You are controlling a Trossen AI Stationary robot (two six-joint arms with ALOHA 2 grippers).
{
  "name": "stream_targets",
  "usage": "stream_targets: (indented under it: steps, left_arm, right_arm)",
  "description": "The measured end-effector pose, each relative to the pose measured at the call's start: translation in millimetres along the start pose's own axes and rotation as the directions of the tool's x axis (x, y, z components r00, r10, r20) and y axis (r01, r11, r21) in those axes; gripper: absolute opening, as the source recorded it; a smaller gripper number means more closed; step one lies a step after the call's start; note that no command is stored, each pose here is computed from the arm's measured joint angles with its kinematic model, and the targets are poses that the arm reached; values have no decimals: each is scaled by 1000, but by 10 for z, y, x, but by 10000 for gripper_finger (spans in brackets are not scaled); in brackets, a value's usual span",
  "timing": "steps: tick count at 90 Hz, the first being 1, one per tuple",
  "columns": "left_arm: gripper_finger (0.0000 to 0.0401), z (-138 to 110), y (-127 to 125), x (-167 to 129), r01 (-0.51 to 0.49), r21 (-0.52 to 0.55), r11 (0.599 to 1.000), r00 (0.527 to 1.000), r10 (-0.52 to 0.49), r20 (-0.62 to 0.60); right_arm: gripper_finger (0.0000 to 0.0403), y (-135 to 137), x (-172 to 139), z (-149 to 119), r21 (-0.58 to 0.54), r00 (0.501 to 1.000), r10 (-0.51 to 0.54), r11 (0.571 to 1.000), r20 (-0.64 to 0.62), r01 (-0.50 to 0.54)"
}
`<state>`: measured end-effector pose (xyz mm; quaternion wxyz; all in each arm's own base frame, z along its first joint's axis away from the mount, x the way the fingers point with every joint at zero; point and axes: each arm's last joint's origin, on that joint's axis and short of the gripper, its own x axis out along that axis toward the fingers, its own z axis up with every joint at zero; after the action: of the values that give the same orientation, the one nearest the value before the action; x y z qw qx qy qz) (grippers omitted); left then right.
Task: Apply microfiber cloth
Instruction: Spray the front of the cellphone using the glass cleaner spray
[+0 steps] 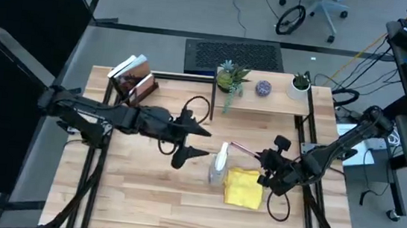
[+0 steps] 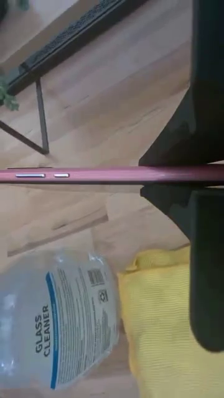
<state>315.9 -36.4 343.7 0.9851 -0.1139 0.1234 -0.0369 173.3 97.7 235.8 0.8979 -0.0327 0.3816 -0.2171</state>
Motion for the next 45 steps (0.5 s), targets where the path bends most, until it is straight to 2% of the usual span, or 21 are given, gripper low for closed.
stream_targets:
  steps: [19, 34, 45]
  left_arm:
    - [325, -7, -2, 6, -4, -4, 1000, 1000, 4, -2]
    - [328, 15, -2, 11, -21, 68, 997, 999, 19, 28]
    - [357, 17, -39, 11, -10, 146, 989, 999, 5, 36]
  right_arm:
    - [12, -3, -7, 0, -2, 1000, 11, 1000, -5, -11]
    - [12, 1, -10, -2, -2, 1000, 15, 1000, -7, -15]
    - [12, 4, -9, 0, 9, 1000, 17, 1000, -4, -17]
